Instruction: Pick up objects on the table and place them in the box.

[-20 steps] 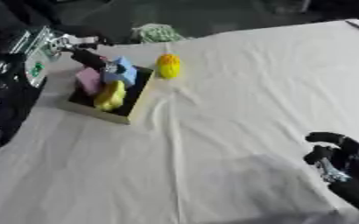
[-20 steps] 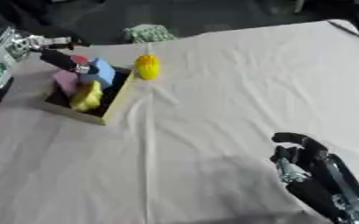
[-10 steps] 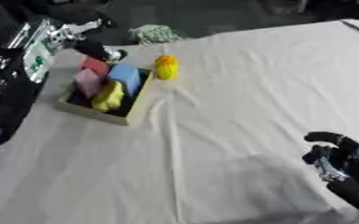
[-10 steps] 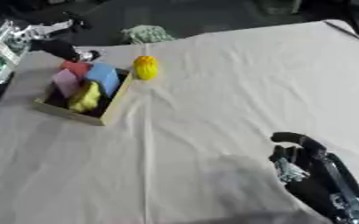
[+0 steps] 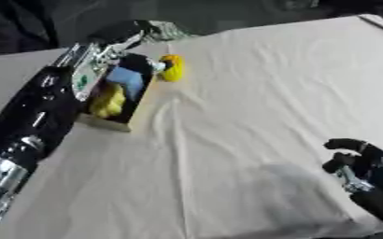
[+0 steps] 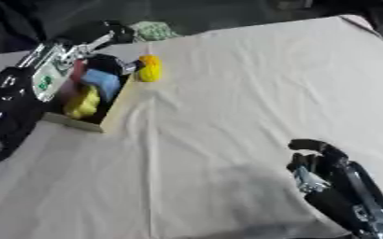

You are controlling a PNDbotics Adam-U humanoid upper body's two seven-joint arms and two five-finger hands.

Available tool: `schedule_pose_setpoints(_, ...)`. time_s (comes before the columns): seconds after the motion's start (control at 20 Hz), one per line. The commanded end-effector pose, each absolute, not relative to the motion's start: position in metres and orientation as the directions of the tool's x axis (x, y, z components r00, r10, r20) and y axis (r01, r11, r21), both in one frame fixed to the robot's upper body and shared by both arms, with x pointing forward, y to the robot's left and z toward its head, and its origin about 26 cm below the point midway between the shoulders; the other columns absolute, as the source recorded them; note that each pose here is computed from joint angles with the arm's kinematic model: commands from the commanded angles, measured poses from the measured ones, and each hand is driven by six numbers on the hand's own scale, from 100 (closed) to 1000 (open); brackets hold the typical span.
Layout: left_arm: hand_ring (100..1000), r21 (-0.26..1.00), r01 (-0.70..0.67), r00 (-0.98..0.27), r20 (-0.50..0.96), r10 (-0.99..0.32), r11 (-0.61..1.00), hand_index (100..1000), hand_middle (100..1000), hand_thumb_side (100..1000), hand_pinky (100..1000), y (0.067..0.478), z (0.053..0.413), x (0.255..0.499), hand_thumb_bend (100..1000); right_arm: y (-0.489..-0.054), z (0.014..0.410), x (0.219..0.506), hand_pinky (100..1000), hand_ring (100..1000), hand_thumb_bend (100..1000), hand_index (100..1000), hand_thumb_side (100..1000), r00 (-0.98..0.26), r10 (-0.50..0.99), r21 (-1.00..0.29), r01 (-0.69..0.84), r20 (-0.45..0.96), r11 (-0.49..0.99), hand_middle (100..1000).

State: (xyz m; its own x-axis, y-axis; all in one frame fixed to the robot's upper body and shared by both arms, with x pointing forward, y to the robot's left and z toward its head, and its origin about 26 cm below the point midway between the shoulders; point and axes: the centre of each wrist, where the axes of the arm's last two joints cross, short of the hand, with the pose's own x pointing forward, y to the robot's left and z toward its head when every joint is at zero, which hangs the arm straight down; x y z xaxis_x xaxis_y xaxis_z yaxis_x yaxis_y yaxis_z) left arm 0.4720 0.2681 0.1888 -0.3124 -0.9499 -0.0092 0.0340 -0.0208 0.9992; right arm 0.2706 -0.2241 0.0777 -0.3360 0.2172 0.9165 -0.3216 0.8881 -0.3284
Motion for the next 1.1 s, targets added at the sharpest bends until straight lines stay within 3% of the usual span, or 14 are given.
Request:
schedule_pose_setpoints(0.05,858,0.999,-0.011,-0.302,-0.053,-0.952,-0.052,950,875,673,880,0.267,0.199,0.474,453,-0.223,0.085,0.272,621,587,100,770,369,-0.362,0.207,-0.332,-0.328,0.909,0.885,724)
schedule_pose_setpoints(0.35,867,0.989,-0.118,-0.216,-0.108,-0.970,-0.084,958,891,574,880,0.266,0.191,0.475,444,-0.221,0.088,0.273,621,587,100,770,377,-0.370,0.196,-0.328,-0.335,0.908,0.883,724)
schedule_pose_setpoints(0.65,882,0.967,-0.226,-0.130,-0.153,-0.980,-0.122,959,905,539,887,0.264,0.185,0.478,437,-0.218,0.090,0.274,621,587,100,770,395,-0.376,0.185,-0.321,-0.340,0.908,0.884,724)
schedule_pose_setpoints(1.1,873,0.975,-0.168,-0.180,-0.172,-0.968,-0.142,945,878,485,882,0.259,0.170,0.481,418,-0.216,0.093,0.275,621,586,100,770,404,-0.384,0.169,-0.311,-0.344,0.908,0.886,723)
